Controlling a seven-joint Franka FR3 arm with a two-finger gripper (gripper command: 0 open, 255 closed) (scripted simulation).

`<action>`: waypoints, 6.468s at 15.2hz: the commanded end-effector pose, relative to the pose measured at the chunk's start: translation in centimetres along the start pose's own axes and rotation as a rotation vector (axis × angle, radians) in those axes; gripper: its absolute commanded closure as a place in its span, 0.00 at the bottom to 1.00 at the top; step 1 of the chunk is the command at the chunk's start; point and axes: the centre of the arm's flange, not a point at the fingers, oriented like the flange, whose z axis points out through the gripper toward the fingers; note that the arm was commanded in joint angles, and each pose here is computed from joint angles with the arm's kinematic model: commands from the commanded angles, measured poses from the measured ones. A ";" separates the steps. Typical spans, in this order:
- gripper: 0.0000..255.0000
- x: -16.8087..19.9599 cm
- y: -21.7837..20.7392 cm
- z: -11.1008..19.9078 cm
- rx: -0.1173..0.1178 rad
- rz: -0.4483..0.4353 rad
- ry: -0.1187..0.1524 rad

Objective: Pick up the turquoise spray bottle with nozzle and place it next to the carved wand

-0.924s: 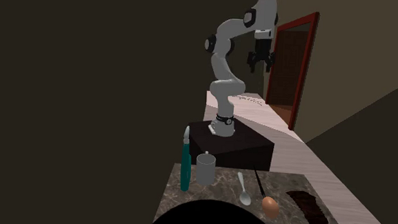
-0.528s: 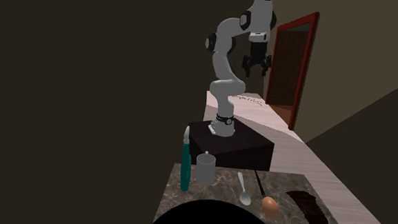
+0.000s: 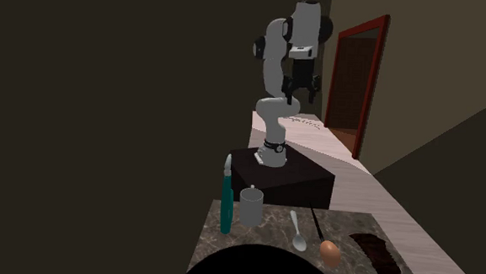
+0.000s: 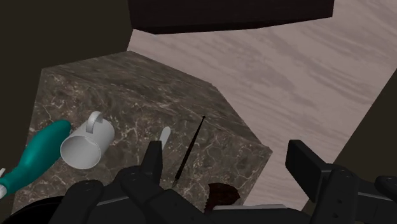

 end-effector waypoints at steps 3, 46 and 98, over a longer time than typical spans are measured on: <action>0.00 2.8 4.5 1.2 0.005 0.010 -0.008; 1.00 19.3 34.0 15.4 0.046 0.076 -0.063; 1.00 26.0 5.2 5.8 0.046 0.076 -0.063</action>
